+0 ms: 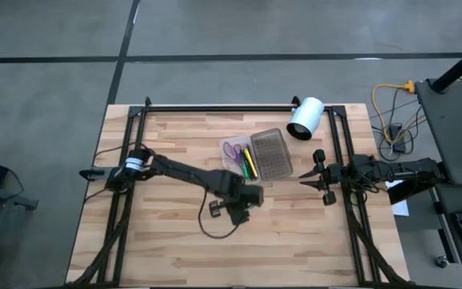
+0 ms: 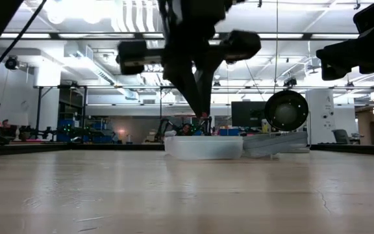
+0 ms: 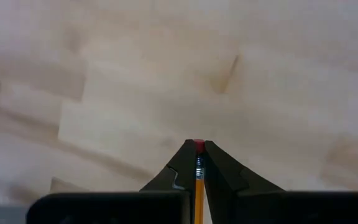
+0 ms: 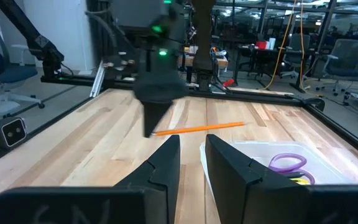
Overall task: Pick & place school supplies into a supply box
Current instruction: Put the orange pencil into the supply box
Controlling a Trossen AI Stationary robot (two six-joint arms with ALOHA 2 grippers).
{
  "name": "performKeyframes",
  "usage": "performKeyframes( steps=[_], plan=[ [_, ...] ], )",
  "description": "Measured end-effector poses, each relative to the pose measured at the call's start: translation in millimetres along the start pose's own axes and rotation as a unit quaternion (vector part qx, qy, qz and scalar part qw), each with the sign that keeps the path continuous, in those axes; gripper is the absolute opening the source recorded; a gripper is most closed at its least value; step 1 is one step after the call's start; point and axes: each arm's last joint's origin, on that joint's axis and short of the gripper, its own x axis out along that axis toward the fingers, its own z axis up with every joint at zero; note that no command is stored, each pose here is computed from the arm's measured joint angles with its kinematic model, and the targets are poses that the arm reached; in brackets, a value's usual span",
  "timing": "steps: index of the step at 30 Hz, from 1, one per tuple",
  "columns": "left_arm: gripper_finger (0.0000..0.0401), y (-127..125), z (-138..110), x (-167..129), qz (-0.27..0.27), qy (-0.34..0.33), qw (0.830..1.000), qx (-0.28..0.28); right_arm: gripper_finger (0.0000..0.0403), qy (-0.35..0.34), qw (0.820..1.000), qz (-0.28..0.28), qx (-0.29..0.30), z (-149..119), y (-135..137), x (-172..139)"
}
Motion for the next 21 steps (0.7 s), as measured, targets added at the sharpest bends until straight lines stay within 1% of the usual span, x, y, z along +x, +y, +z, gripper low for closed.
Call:
performKeyframes(
  steps=[6,9,12,21],
  plan=[
    [0.0001,14,-32,-3,0.008,0.011,1.000,0.011,0.0068,0.000,1.000,0.000,0.000,0,0,0],
    [0.0001,20,-47,-4,0.011,0.015,1.000,0.001,0.0068,0.000,1.000,0.000,0.000,0,0,0],
    [0.0001,25,-60,-6,0.013,0.020,1.000,0.004,0.0068,0.000,1.000,0.000,0.000,0,0,0],
    [0.0001,34,-90,-10,0.018,0.031,0.999,0.036,0.0068,0.000,1.000,0.000,0.000,0,0,0]
  ],
)
